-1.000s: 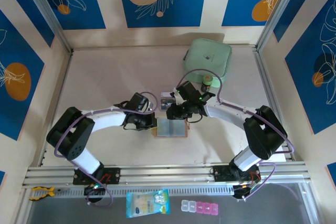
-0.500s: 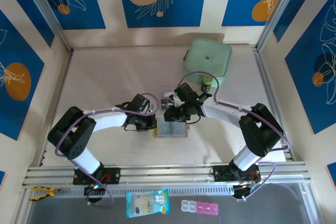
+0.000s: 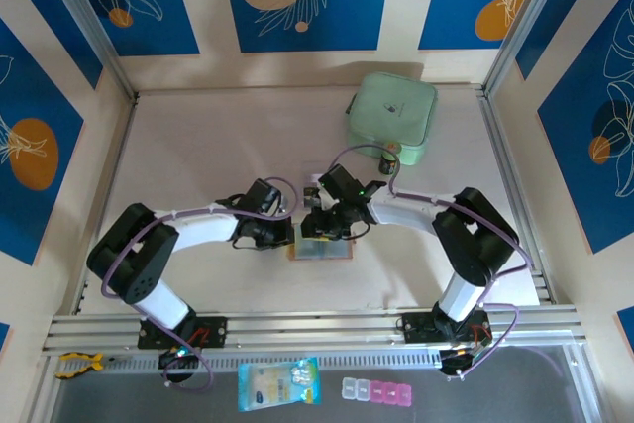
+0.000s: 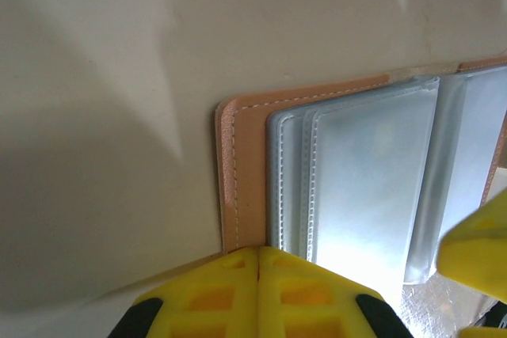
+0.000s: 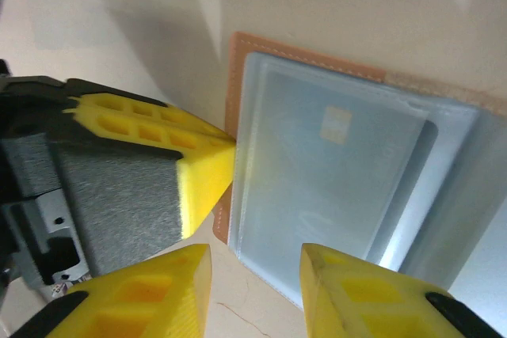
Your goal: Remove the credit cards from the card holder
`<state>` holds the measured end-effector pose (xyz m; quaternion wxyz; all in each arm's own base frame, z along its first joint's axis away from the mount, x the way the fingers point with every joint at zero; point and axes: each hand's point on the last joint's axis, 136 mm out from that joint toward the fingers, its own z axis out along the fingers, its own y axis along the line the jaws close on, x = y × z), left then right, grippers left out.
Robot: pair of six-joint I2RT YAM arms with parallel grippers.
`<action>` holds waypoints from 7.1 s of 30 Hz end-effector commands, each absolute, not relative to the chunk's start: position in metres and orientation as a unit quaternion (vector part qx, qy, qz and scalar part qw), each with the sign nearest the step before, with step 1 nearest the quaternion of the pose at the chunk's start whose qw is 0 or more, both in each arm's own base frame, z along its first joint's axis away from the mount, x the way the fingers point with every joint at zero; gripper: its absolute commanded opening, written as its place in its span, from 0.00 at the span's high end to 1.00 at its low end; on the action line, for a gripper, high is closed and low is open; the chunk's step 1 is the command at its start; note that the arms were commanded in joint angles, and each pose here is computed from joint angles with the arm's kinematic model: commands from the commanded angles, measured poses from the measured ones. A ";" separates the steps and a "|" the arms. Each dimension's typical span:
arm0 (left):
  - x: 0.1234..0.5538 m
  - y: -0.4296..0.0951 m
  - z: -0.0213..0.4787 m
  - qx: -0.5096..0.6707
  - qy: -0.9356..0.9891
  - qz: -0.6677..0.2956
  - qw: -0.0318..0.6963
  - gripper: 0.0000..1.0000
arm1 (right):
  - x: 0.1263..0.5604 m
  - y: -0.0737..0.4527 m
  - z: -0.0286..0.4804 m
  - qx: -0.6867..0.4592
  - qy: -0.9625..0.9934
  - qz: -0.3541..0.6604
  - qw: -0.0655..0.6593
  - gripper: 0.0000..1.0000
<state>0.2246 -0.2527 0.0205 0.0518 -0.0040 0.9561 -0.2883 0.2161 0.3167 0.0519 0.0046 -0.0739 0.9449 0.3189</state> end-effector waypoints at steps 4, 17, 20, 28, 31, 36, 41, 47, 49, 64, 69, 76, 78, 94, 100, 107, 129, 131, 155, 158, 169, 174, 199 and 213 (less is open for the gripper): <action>0.210 -0.237 0.009 0.000 0.966 -0.256 0.040 1.00 | 0.209 0.324 0.045 -0.066 0.946 0.316 -0.023 0.63; 0.209 -0.236 0.007 0.004 0.967 -0.251 0.036 1.00 | 0.208 0.306 0.031 -0.059 0.963 0.260 -0.025 0.62; 0.209 -0.235 0.006 0.005 0.968 -0.248 0.036 1.00 | 0.207 0.300 0.032 -0.059 0.966 0.250 -0.020 0.62; 0.211 -0.236 0.010 0.007 0.967 -0.251 0.040 1.00 | 0.204 0.291 0.027 -0.055 0.965 0.256 -0.023 0.62; 0.213 -0.238 0.016 0.009 0.965 -0.257 0.047 1.00 | 0.204 0.292 0.025 -0.052 0.960 0.272 -0.027 0.63; 0.219 -0.242 0.032 0.008 0.960 -0.273 0.067 0.99 | 0.204 0.298 0.027 -0.052 0.950 0.307 -0.028 0.63; 0.226 -0.248 0.051 0.004 0.951 -0.296 0.087 0.96 | 0.203 0.299 0.030 -0.050 0.939 0.340 -0.027 0.64; 0.230 -0.262 0.064 0.000 0.940 -0.331 0.088 0.87 | 0.204 0.294 0.028 -0.035 0.926 0.375 -0.032 0.65; 0.229 -0.268 0.064 0.000 0.937 -0.340 0.082 0.84 | 0.205 0.293 0.027 -0.031 0.923 0.382 -0.033 0.65; 0.228 -0.289 0.053 -0.004 0.933 -0.356 0.057 0.75 | 0.207 0.285 0.022 -0.006 0.899 0.436 -0.041 0.67; 0.226 -0.293 0.046 -0.006 0.934 -0.355 0.049 0.75 | 0.206 0.283 0.022 -0.003 0.894 0.446 -0.042 0.67; 0.227 -0.300 0.045 -0.006 0.932 -0.360 0.044 0.78 | 0.204 0.283 0.022 -0.004 0.891 0.452 -0.044 0.67; 0.227 -0.304 0.045 -0.007 0.929 -0.367 0.040 0.80 | 0.204 0.283 0.022 -0.005 0.890 0.454 -0.043 0.67; 0.230 -0.310 0.066 0.003 0.926 -0.373 0.051 0.81 | 0.213 0.279 0.070 -0.024 0.883 0.468 0.020 0.64; 0.228 -0.319 0.071 0.014 0.925 -0.378 0.047 0.81 | 0.217 0.263 0.078 -0.011 0.888 0.458 0.041 0.64; 0.225 -0.335 0.075 0.028 0.922 -0.384 0.043 0.85 | 0.217 0.250 0.082 0.000 0.889 0.455 0.056 0.64; 0.234 -0.367 0.083 0.059 0.919 -0.387 0.048 0.75 | 0.215 0.230 0.092 0.014 0.889 0.451 0.074 0.63; 0.236 -0.368 0.085 0.061 0.918 -0.388 0.050 0.74 | 0.215 0.229 0.094 0.013 0.890 0.450 0.075 0.63; 0.238 -0.314 0.073 0.024 0.924 -0.376 0.067 0.81 | 0.215 0.256 0.085 0.001 0.901 0.432 0.042 0.66; 0.235 -0.301 0.068 0.016 0.926 -0.371 0.068 0.84 | 0.215 0.266 0.081 -0.007 0.907 0.420 0.033 0.67; 0.224 -0.268 0.042 -0.002 0.939 -0.340 0.052 0.92 | 0.215 0.295 0.058 -0.033 0.929 0.368 -0.004 0.70; 0.223 -0.263 0.032 -0.002 0.943 -0.328 0.050 0.96 | 0.216 0.300 0.053 -0.037 0.932 0.360 -0.012 0.70; 0.218 -0.253 0.011 0.001 0.954 -0.298 0.038 0.99 | 0.215 0.301 0.029 -0.043 0.945 0.324 -0.031 0.71; 0.217 -0.253 0.012 0.001 0.953 -0.300 0.036 0.99 | 0.212 0.309 0.030 -0.050 0.938 0.340 -0.037 0.79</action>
